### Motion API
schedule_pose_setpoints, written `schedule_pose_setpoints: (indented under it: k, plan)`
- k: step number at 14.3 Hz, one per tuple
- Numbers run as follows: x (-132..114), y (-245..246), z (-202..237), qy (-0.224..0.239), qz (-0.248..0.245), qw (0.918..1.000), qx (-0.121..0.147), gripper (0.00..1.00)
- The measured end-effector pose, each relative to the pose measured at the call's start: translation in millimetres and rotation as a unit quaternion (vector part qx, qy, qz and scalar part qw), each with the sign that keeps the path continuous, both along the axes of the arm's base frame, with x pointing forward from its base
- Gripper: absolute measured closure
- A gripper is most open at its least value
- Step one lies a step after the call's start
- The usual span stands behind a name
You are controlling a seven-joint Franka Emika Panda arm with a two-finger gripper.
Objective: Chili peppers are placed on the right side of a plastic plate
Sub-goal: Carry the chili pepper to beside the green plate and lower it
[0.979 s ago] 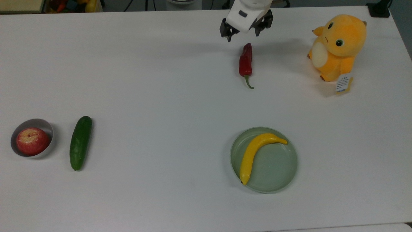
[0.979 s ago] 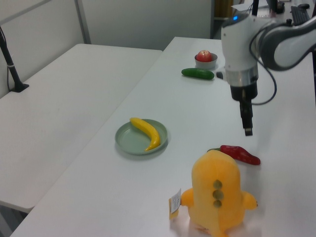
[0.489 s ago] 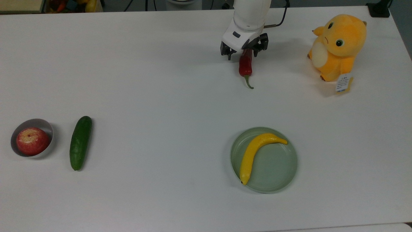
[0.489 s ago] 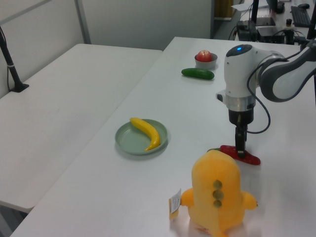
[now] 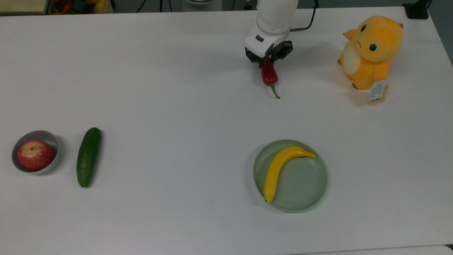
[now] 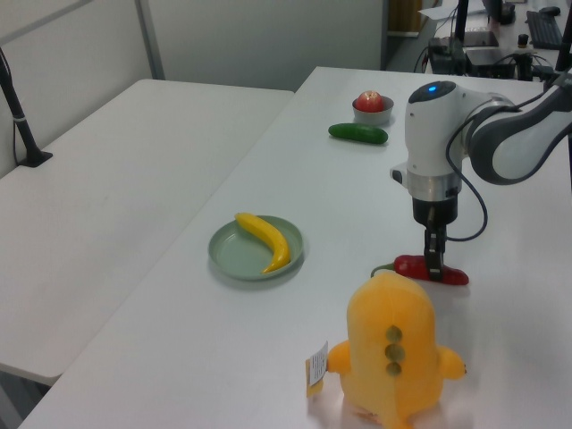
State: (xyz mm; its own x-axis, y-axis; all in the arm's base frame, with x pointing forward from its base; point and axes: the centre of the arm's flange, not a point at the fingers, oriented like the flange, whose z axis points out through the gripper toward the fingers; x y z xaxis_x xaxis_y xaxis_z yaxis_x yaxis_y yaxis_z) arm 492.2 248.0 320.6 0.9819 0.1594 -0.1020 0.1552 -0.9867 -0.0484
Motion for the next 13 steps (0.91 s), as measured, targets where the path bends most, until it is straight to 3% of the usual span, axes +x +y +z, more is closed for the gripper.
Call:
schedule_pose_setpoints:
  k: [3,6,11,13]
  plan:
    - [43,-22,44,-0.048,-0.035,0.9980,0.021,0.66]
    - [117,-67,96,-0.111,-0.091,0.9885,0.047,0.66]
    - [201,-115,80,-0.155,-0.144,0.9753,0.063,0.66]
    - [233,-124,51,-0.193,-0.159,0.9650,0.079,0.66]
